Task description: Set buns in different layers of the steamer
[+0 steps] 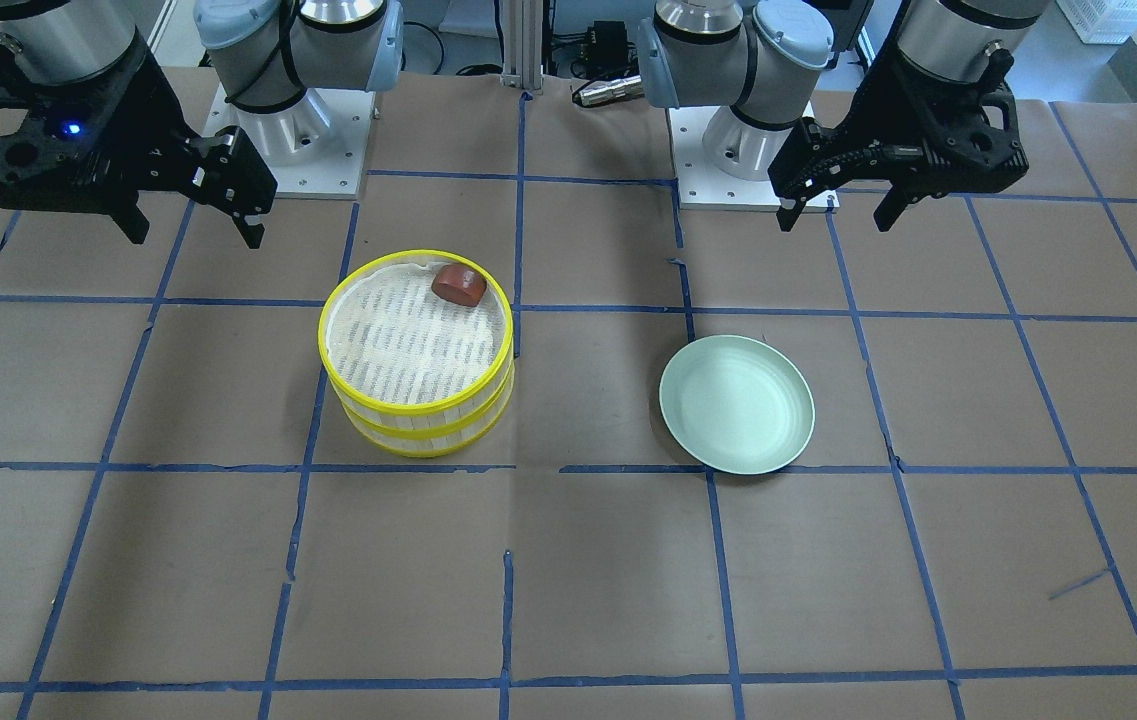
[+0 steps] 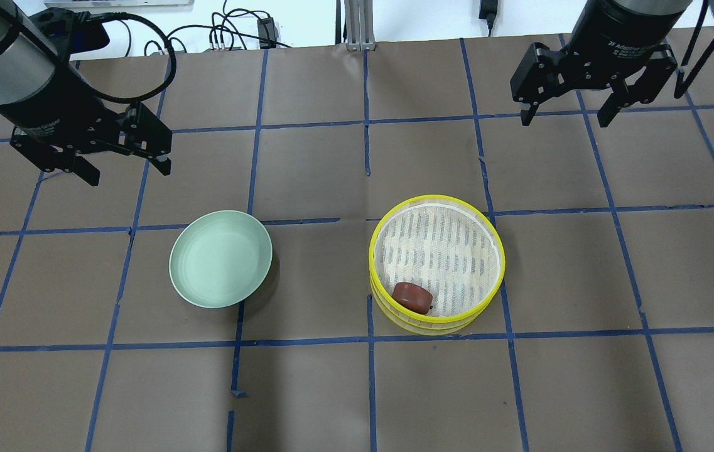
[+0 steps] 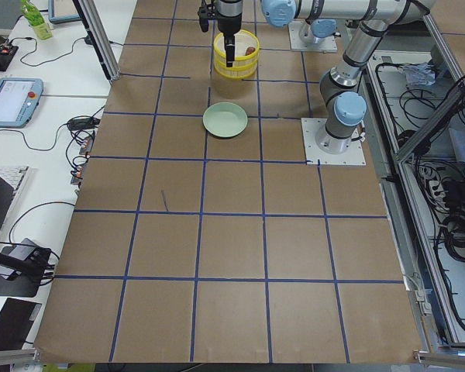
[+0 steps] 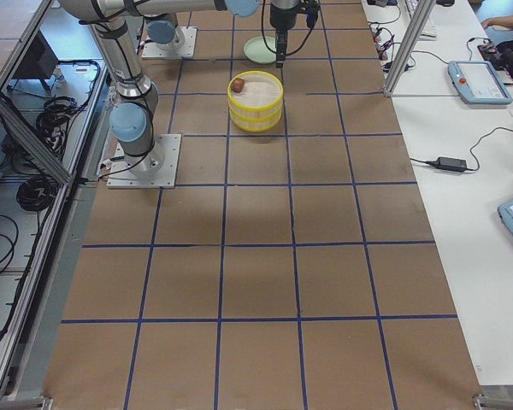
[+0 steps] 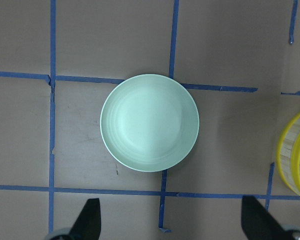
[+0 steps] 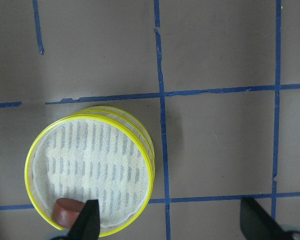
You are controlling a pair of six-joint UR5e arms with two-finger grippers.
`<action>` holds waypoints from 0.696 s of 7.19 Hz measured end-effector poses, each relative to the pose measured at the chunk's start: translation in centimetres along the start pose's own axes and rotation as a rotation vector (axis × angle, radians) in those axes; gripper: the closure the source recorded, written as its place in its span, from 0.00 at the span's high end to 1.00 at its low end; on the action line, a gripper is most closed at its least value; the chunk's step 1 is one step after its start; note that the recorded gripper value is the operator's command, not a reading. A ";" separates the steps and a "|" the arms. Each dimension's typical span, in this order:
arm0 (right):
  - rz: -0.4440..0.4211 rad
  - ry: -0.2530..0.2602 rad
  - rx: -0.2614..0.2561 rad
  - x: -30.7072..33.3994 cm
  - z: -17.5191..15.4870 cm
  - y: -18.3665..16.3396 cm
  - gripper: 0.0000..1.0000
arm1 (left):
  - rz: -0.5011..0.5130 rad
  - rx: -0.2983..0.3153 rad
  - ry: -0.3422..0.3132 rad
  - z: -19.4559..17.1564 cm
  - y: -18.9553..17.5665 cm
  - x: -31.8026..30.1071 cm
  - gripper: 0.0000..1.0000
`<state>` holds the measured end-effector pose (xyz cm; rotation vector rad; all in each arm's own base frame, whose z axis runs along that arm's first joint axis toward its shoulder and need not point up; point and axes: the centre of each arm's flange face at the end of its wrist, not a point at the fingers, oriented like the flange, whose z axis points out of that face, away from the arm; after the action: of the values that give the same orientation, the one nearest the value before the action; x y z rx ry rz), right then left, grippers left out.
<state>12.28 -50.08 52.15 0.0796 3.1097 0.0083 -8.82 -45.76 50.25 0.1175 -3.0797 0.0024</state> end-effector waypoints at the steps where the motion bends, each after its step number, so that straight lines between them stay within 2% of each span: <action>1: 0.000 0.000 -0.001 0.0 0.0 0.0 1.00 | 0.002 -0.009 0.001 0.1 0.2 0.1 1.00; 5: 0.001 0.000 -0.009 0.0 0.1 0.1 1.00 | 0.012 -0.021 -0.001 0.2 0.7 0.3 1.00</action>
<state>12.27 -49.98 52.03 0.0805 3.1095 0.0224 -9.17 -45.14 50.11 0.0982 -3.0808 -0.0297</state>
